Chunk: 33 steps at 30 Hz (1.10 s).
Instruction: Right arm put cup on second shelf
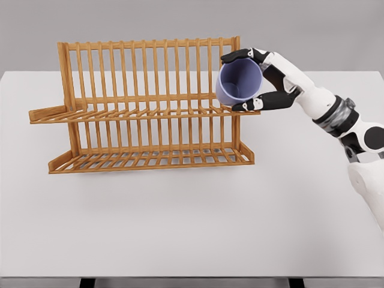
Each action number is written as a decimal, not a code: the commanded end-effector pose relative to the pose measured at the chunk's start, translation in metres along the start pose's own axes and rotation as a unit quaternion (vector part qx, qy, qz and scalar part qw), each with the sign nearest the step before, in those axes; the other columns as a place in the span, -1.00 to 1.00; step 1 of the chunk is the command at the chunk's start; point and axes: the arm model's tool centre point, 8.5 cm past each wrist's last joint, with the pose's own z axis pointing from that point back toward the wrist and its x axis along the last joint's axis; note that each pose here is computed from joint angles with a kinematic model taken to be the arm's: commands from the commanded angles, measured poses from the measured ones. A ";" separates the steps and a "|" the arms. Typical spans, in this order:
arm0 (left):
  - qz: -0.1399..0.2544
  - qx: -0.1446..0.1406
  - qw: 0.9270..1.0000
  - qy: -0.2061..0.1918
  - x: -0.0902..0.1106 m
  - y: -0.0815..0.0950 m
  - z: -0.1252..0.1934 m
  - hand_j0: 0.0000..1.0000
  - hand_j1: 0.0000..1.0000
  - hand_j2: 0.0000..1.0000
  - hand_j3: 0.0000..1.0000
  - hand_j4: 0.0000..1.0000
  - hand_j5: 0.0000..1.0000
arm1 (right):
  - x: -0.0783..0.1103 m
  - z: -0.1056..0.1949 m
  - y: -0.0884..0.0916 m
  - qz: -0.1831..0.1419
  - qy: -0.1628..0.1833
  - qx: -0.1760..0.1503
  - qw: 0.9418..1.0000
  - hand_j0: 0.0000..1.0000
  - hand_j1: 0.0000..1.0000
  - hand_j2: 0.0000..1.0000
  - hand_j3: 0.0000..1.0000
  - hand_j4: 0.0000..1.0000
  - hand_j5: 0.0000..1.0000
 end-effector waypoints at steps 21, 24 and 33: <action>0.000 0.000 1.000 0.000 0.000 0.000 0.000 1.00 1.00 1.00 1.00 1.00 1.00 | 0.007 -0.003 0.004 0.016 -0.018 0.010 1.000 1.00 1.00 1.00 1.00 1.00 1.00; 0.000 0.000 1.000 0.000 0.000 0.000 0.000 1.00 1.00 1.00 1.00 1.00 1.00 | 0.007 -0.003 0.004 0.015 -0.018 0.010 1.000 1.00 1.00 1.00 1.00 1.00 1.00; 0.000 0.000 1.000 0.000 0.000 0.000 0.000 1.00 1.00 1.00 1.00 1.00 1.00 | 0.010 -0.005 0.004 0.017 -0.022 0.011 1.000 1.00 1.00 1.00 1.00 1.00 1.00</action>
